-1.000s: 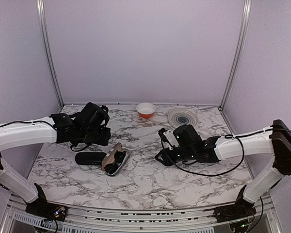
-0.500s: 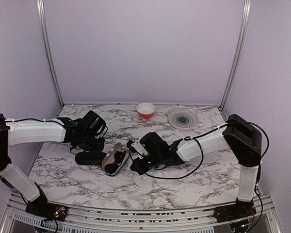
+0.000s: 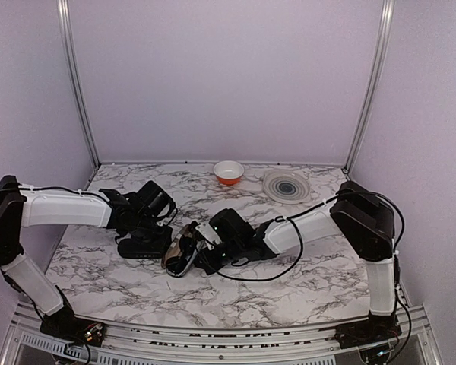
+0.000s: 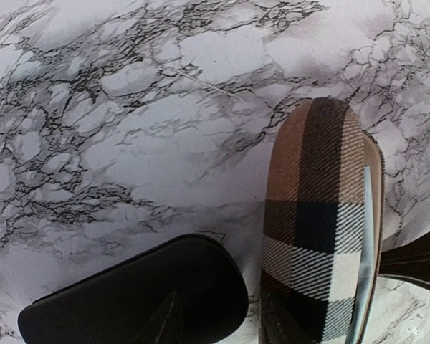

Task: Organize the sunglasses
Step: Close the case with sunglasses at the center of the board.

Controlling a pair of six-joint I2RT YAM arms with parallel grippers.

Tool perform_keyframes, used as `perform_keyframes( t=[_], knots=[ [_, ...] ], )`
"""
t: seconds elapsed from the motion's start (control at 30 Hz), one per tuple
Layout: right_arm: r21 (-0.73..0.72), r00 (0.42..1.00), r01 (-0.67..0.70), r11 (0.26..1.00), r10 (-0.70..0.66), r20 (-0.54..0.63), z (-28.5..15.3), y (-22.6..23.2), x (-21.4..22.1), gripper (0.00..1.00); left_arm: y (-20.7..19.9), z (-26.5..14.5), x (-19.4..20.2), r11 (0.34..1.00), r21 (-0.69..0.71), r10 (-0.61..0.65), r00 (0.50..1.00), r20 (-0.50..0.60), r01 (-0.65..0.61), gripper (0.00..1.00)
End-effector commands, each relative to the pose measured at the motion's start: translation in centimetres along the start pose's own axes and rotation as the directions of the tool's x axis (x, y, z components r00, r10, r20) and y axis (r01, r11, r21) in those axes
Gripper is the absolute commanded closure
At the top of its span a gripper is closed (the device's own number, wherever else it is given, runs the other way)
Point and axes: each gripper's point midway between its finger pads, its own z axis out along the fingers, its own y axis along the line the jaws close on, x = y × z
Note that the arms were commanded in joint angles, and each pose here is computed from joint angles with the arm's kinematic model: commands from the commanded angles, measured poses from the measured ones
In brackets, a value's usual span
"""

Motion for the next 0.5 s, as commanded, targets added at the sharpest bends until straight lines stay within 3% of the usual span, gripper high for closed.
perform_keyframes(
  t=[0.0, 0.47],
  knots=[
    [-0.013, 1.0, -0.008, 1.0, 0.008, 0.0, 1.0, 0.4, 0.1, 1.0, -2.7, 0.8, 0.3, 0.998, 0.055, 0.04, 0.999, -0.013, -0.039, 0.62],
    [-0.084, 0.996, -0.031, 0.996, 0.038, 0.078, 0.7, 1.6, -1.5, 1.0, -5.1, 3.5, 2.7, 0.996, -0.017, 0.089, 0.993, -0.074, -0.09, 0.64]
  ],
)
